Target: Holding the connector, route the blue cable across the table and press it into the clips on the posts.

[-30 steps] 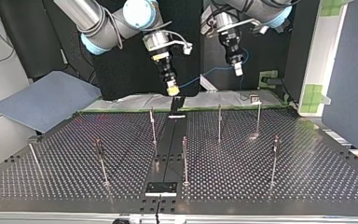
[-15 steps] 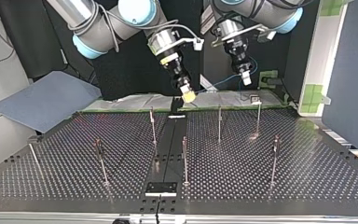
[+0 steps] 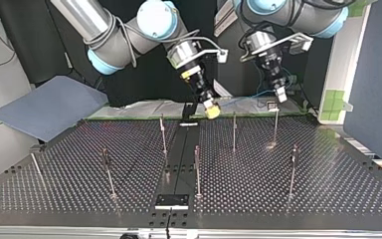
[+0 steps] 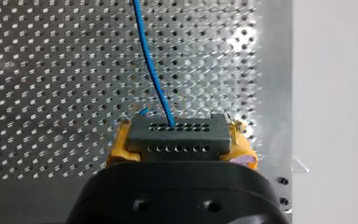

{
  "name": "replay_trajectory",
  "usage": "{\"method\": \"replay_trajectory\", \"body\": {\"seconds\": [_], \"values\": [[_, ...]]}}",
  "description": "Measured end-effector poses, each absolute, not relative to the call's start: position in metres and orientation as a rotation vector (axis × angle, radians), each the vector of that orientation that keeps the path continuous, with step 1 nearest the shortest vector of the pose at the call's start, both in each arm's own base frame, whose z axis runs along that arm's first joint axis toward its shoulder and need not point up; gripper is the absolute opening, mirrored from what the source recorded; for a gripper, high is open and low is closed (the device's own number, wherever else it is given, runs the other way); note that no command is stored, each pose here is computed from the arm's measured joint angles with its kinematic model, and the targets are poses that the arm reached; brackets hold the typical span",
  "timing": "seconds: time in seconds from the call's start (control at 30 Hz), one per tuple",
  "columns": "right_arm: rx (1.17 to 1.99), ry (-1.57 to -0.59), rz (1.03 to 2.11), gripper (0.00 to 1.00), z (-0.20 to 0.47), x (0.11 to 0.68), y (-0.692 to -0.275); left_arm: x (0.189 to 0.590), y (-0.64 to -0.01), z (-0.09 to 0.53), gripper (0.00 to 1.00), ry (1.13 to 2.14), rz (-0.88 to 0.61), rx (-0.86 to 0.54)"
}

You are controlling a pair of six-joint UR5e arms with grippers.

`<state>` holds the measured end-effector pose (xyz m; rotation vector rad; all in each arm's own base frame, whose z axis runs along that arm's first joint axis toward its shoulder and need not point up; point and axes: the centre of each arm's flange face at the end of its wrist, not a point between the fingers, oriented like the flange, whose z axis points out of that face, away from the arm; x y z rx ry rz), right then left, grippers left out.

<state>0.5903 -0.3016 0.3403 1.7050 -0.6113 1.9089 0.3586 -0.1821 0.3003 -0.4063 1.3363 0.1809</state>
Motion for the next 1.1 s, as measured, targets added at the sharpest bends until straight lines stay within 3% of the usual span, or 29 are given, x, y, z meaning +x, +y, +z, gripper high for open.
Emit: {"method": "replay_trajectory", "body": {"seconds": [0.8,1.1], "values": [[1.754,-0.631,1.958,0.0,0.37,0.636,-0.323,0.407,-0.15,0.352,0.02,1.275,0.198,-0.455],[1.712,-0.637,1.997,0.0,0.39,0.648,-0.342,0.427,-0.129,0.369,0.02,1.254,0.202,-0.436]]}}
